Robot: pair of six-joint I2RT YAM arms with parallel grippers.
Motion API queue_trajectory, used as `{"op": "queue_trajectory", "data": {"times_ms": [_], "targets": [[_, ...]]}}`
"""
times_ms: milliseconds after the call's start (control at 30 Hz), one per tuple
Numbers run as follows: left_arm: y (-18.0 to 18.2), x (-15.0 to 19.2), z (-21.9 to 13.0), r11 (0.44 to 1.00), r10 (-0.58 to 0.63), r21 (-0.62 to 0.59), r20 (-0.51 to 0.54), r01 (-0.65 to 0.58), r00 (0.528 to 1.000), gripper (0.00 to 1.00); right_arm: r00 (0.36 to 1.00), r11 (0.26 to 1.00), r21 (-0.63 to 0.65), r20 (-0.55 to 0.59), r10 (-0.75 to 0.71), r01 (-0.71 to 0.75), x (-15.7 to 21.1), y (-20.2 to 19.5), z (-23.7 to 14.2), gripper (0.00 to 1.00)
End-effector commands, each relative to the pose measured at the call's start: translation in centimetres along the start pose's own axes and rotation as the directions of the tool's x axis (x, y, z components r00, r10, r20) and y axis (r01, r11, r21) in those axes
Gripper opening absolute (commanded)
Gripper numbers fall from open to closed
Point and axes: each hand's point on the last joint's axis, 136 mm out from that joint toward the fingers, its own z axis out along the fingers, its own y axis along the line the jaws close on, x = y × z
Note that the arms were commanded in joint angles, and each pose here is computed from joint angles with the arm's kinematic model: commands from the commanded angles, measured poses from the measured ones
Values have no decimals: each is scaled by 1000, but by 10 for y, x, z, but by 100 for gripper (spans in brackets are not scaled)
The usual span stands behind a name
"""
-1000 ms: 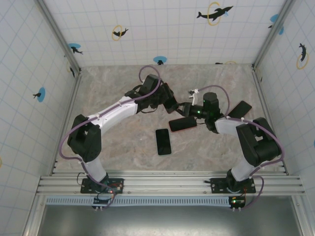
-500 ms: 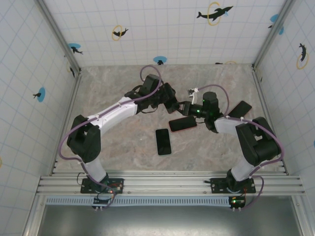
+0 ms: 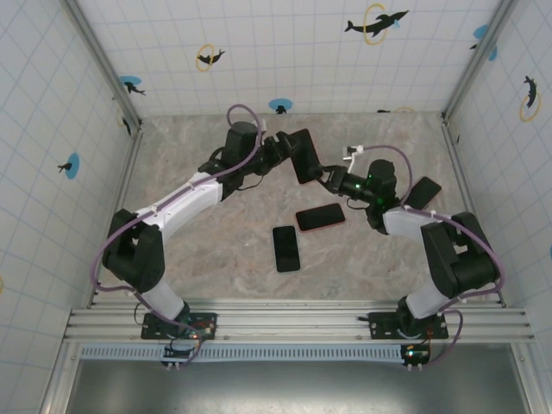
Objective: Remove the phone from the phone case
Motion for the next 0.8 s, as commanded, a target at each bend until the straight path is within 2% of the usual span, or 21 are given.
{"op": "queue_trajectory", "data": {"times_ms": [0, 167, 500, 633, 733, 767], "targets": [[-34, -12, -10, 987, 16, 161, 4, -16, 1000, 86, 997, 978, -208, 71, -2, 17, -17, 60, -14, 10], [-54, -19, -13, 966, 17, 257, -1, -16, 1000, 77, 997, 960, -280, 70, 31, -10, -19, 78, -19, 10], [-80, -22, -20, 928, 17, 374, -42, 0, 999, 45, 996, 945, -319, 41, 82, -64, -14, 84, -22, 9], [-82, -19, -21, 923, 36, 384, -57, -11, 998, 41, 996, 936, -344, 22, 85, -73, -14, 89, -21, 9], [-84, -19, -22, 920, 50, 390, -60, -23, 997, 34, 997, 936, -345, 3, 79, -73, -12, 88, -19, 8], [-85, -20, -22, 920, 52, 392, -58, -25, 997, 34, 994, 931, -347, -12, 112, -110, -12, 88, -19, 8]]}}
